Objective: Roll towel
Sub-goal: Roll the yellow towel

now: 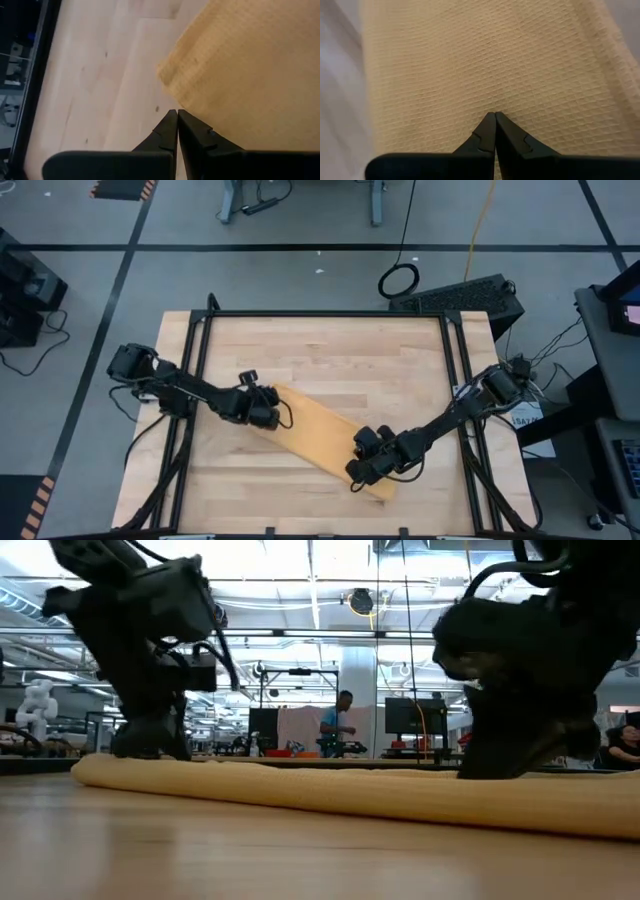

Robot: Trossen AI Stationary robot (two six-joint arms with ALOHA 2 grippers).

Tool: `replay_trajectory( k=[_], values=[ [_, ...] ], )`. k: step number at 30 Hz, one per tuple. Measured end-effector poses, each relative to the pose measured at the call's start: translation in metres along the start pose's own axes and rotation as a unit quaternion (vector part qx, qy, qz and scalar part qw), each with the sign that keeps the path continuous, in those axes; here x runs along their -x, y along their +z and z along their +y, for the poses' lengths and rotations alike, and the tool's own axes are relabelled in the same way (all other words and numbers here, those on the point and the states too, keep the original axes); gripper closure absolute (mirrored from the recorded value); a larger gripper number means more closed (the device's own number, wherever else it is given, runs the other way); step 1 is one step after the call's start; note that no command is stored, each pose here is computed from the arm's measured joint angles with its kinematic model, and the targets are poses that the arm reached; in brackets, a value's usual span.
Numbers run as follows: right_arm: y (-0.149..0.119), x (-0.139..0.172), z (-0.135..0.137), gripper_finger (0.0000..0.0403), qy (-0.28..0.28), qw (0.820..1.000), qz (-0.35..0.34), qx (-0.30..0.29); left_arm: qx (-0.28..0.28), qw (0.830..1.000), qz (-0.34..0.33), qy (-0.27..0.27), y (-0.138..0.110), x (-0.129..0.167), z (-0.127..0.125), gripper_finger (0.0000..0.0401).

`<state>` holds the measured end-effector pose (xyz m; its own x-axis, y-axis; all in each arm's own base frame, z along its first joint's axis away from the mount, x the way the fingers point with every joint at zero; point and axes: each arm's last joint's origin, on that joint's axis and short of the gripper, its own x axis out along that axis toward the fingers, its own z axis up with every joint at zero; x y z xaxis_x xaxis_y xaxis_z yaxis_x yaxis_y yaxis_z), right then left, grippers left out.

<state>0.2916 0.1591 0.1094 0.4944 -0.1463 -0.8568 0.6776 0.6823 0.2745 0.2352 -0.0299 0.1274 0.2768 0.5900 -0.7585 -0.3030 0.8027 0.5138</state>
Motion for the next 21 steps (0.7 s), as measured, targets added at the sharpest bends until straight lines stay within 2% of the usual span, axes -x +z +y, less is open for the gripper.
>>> replay_trajectory(
  k=[3,6,9,12,17,21],
  values=[
    [-0.004,-0.011,0.004,0.0403,0.013,0.999,-0.005,-0.029,0.023,0.999,-0.006,-0.032,0.011,0.012,0.005,0.0382],
    [-0.005,-0.014,0.005,0.0403,0.022,0.999,-0.018,-0.034,0.062,0.991,-0.025,-0.111,0.017,0.032,-0.001,0.0382],
    [-0.001,-0.009,0.007,0.0403,0.027,0.999,-0.029,-0.028,0.072,0.977,-0.053,-0.195,0.016,0.054,-0.020,0.0382],
    [0.005,0.001,0.006,0.0403,0.027,0.999,-0.043,-0.005,0.075,0.964,-0.061,-0.246,0.004,0.075,-0.041,0.0382],
    [0.020,0.025,0.011,0.0403,0.049,0.993,-0.092,0.048,0.111,0.951,-0.052,-0.282,-0.018,0.101,-0.062,0.0382],
    [0.028,0.037,0.016,0.0403,0.066,0.985,-0.125,0.097,0.116,0.960,-0.071,-0.244,-0.033,0.097,-0.068,0.0382]
  ],
)
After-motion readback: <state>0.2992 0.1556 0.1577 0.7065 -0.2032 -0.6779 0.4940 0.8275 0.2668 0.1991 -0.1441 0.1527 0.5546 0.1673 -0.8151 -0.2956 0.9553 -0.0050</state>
